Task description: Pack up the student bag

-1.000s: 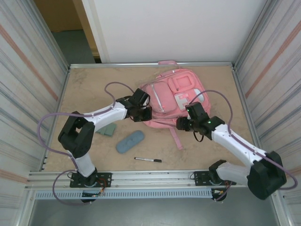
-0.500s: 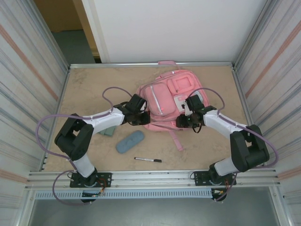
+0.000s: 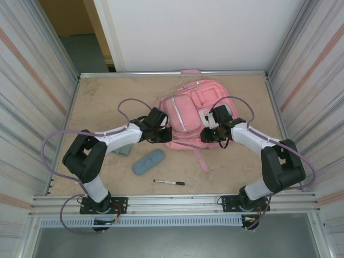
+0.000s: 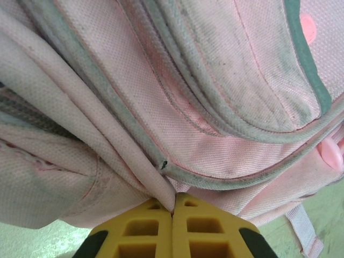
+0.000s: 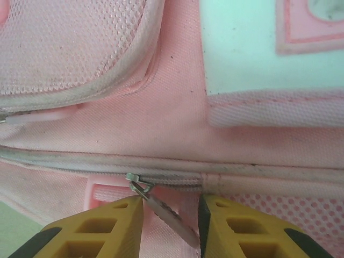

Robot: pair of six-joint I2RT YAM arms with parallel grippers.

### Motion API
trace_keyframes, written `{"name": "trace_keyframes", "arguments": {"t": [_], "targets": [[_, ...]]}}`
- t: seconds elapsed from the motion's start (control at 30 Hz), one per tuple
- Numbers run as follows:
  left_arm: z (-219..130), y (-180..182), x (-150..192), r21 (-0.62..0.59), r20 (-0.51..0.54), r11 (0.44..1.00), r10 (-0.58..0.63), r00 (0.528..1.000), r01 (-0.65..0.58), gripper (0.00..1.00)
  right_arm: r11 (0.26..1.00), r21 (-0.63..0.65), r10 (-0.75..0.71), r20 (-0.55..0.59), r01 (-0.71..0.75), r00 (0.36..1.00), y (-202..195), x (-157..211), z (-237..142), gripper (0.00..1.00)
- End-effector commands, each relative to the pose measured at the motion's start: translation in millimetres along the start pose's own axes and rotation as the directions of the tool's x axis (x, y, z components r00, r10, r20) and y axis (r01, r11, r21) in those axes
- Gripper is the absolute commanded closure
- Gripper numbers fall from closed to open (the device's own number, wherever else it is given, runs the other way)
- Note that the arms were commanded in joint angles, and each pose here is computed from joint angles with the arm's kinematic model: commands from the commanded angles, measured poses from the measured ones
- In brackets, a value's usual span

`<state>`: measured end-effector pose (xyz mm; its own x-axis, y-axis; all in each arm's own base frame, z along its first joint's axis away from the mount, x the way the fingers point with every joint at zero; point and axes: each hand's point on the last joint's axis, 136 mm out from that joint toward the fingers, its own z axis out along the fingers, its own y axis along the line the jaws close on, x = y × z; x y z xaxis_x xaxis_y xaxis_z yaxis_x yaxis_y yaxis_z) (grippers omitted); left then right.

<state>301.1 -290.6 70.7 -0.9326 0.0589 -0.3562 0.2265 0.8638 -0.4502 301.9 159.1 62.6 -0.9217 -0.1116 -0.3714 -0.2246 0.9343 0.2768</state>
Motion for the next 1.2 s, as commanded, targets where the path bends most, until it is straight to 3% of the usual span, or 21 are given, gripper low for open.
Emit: {"name": "trace_keyframes", "arguments": {"t": [0.0,0.23,0.43,0.57,0.8,0.93,1.17], "targets": [[-4.3,-22.0,-1.6,0.073,-0.01,0.996,0.061,0.998,-0.06,1.0,0.999,-0.007,-0.046,0.013,0.046,0.999,7.4,-11.0,3.7,0.69],[0.2,-22.1,-0.9,0.076,-0.02,0.995,0.06,0.998,-0.058,1.0,0.996,0.009,-0.086,0.006,0.086,0.996,10.8,-9.1,3.3,0.89],[0.7,-24.8,-0.4,0.075,-0.029,0.995,0.064,0.998,-0.062,1.0,0.997,0.049,-0.062,0.018,0.061,0.998,13.8,-11.4,-15.5,1.0],[4.3,-28.8,-2.3,0.088,-0.038,0.995,0.06,0.997,-0.056,1.0,0.995,0.096,0.008,0.008,-0.008,1.0,14.6,-11.9,-34.9,1.0],[12.6,-42.5,-2.0,0.124,-0.039,0.992,0.04,0.998,-0.035,1.0,0.993,0.077,0.096,-0.144,-0.085,0.985,31.1,16.8,-44.8,1.0],[22.1,-50.8,-3.4,0.163,-0.015,0.987,-0.014,1.0,0.016,1.0,0.994,0.005,0.109,-0.204,-0.11,0.973,51.8,24.7,-34.9,1.0],[35.5,-67.9,-6.2,0.261,0.0,0.96,-0.105,0.994,0.101,1.0,0.982,-0.166,0.063,-0.164,-0.091,0.984,115.6,11.9,-14.3,1.0]]}}
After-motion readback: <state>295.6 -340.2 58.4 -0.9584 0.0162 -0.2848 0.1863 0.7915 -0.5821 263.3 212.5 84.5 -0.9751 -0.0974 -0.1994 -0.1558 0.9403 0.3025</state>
